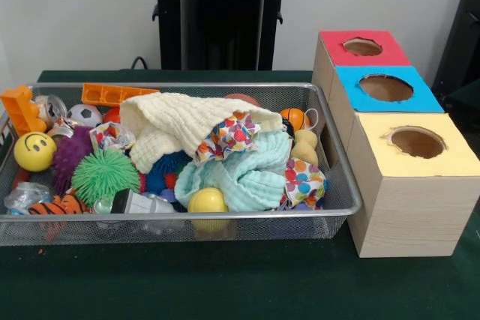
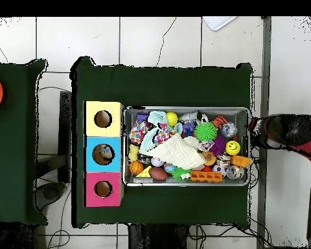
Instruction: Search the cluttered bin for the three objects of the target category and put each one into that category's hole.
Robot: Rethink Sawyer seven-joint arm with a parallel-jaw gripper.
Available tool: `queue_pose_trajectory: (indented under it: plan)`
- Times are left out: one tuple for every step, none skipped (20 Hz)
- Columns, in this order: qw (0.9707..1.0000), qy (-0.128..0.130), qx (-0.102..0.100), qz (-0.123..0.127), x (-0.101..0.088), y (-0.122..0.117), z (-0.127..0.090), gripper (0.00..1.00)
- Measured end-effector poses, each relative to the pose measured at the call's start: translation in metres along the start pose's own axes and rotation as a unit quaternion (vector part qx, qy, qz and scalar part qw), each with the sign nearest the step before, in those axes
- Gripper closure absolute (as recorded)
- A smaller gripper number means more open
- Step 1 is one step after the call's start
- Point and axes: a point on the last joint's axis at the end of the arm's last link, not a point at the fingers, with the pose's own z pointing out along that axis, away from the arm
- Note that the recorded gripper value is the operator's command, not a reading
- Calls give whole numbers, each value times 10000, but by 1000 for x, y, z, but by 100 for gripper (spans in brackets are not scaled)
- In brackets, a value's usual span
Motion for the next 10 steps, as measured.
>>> queue_pose_trajectory:
  plan:
    - [10000, -9, 2, 6, -1, -1, 0, 0]
    - [10000, -18, 5, 11, -1, -2, 0, 0]
    - [10000, -30, 7, 24, -2, -4, -1, 0]
    - [10000, -43, 9, 38, -3, -6, -1, 0]
    - [10000, -60, 23, 69, -5, -11, -2, 0]
    - [9999, -76, 38, 100, -7, -16, -4, 0]
    - [9999, -90, 47, 114, -8, -18, -5, 0]
    - [9998, -104, 56, 129, -8, -21, -6, 0]
    - [9998, -109, 60, 140, -8, -23, -7, 0]
    - [9998, -113, 68, 154, -8, -26, -7, 0]
